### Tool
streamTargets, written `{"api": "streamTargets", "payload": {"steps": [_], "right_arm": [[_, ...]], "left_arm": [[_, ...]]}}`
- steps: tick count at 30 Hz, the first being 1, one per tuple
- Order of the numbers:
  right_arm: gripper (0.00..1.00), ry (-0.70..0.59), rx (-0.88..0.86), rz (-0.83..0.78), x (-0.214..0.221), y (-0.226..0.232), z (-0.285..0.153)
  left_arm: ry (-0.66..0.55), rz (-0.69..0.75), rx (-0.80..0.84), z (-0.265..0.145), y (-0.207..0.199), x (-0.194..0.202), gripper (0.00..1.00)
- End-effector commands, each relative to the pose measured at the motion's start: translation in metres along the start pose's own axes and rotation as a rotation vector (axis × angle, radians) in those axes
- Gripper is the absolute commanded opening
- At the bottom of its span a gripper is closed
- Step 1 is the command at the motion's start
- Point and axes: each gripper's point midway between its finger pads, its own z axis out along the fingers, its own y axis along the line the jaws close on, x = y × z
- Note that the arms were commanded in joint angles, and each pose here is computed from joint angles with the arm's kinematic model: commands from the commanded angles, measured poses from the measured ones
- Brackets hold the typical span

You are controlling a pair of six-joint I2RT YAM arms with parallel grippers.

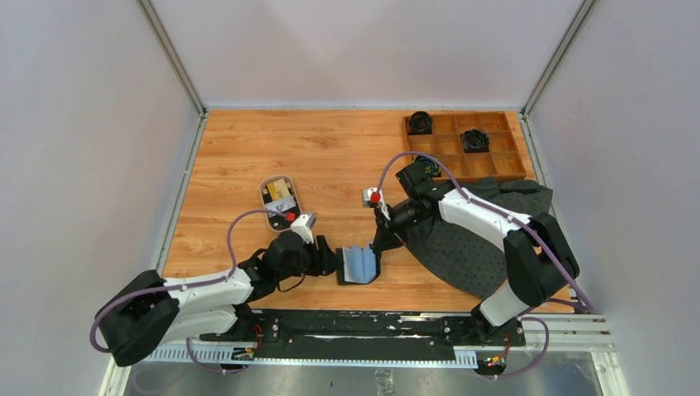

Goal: Put the credit cards into the card holder
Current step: Open the card holder at the center of the board.

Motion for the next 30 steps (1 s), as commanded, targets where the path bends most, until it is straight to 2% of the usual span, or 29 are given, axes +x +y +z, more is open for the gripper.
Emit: {"api": "streamTargets", "payload": {"steps": [1, 4, 8, 13, 19, 22, 30], "right_arm": [[0.02, 0.004, -0.006, 0.017, 0.0, -0.002, -0.003], [0.02, 0.009, -0.006, 0.021, 0.002, -0.003, -0.002], [0.02, 0.017, -0.011, 0.031, 0.004, -0.004, -0.001], [0.03, 0.015, -0.019, 0.045, 0.004, -0.004, 0.0], [0.03, -0.103, -0.074, 0.084, -0.045, 0.0, -0.002], [0.03, -0.097, -0.09, 0.077, -0.057, -0.005, 0.006], [0.03, 0.025, -0.022, 0.152, -0.008, -0.024, 0.013]], "left_arm": [[-0.068, 0.02, -0.043, -0.011, 0.003, -0.016, 0.5], [-0.106, 0.035, -0.067, -0.022, 0.002, -0.028, 0.51], [-0.153, 0.038, -0.011, -0.033, -0.014, -0.041, 0.54], [-0.113, 0.053, 0.058, -0.033, -0.035, -0.044, 0.6], [-0.071, 0.071, 0.025, -0.025, -0.03, -0.038, 0.6], [-0.068, 0.065, 0.012, -0.025, -0.025, -0.035, 0.6], [-0.114, 0.046, 0.013, -0.029, -0.021, -0.038, 0.65]]}}
